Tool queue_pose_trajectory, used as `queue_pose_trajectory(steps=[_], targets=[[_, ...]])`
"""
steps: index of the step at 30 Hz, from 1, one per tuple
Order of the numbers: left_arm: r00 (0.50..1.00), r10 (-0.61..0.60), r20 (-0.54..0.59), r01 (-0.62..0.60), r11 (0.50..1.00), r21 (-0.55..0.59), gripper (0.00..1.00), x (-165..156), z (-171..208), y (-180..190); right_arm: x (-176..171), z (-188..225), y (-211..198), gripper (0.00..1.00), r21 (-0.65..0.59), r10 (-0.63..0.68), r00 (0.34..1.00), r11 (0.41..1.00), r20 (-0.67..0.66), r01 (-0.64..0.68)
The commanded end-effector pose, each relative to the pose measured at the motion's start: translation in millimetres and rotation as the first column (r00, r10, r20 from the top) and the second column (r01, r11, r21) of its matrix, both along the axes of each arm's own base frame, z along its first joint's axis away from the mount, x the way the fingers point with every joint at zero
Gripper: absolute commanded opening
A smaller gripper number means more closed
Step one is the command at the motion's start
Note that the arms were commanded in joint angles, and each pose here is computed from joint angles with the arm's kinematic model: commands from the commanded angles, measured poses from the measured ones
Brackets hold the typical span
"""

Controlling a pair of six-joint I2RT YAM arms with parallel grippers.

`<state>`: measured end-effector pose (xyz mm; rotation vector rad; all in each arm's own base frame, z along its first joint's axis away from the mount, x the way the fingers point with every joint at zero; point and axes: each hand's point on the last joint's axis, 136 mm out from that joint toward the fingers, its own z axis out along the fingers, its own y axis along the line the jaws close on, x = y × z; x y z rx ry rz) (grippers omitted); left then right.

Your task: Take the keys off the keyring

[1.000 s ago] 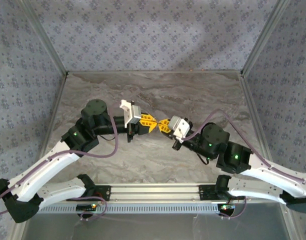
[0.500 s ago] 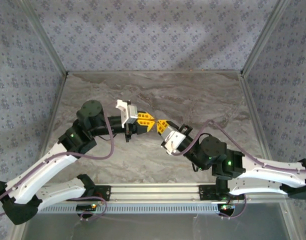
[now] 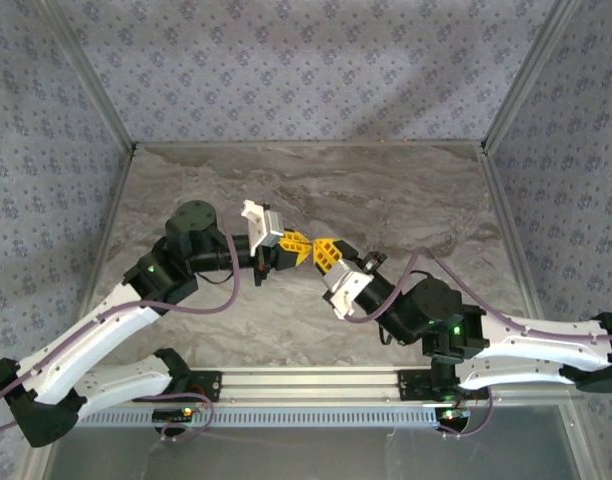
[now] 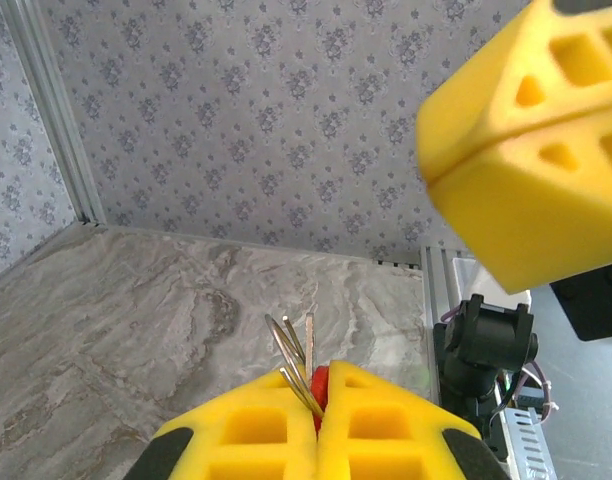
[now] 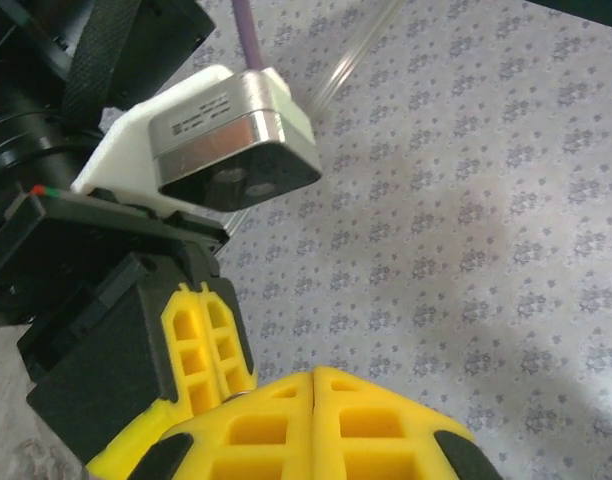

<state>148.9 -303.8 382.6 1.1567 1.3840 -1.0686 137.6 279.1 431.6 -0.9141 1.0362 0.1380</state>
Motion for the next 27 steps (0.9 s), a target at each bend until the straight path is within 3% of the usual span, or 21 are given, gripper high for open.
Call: queue_pose_trajectory(steps=[1,5,8,18,27], targets=[[1.0,0.005,0.007,-0.005,1.0,-0.014,0.0,1,5,3,-2,7,-17,0.13,0.061,0.081,0.991,0.995,-0.111,-0.074],[1.0,-0.007,0.013,0.007,1.0,-0.018,0.0,-1,8,2,9,-9,-40,0.42,0.171,0.198,0.935,0.973,-0.294,-0.152],[1.0,-0.017,0.016,0.017,1.0,-0.022,0.0,-1,11,1,9,-21,-41,0.51,0.212,0.308,0.86,0.948,-0.407,-0.239],[0.999,-0.037,0.022,0.038,0.999,-0.03,0.0,-2,17,-2,15,-33,-17,0.46,0.319,0.514,0.657,0.857,-0.551,-0.404],[0.998,-0.054,0.025,0.055,0.998,-0.031,0.0,-4,16,-3,23,-40,0,0.4,0.337,0.545,0.61,0.837,-0.575,-0.43]])
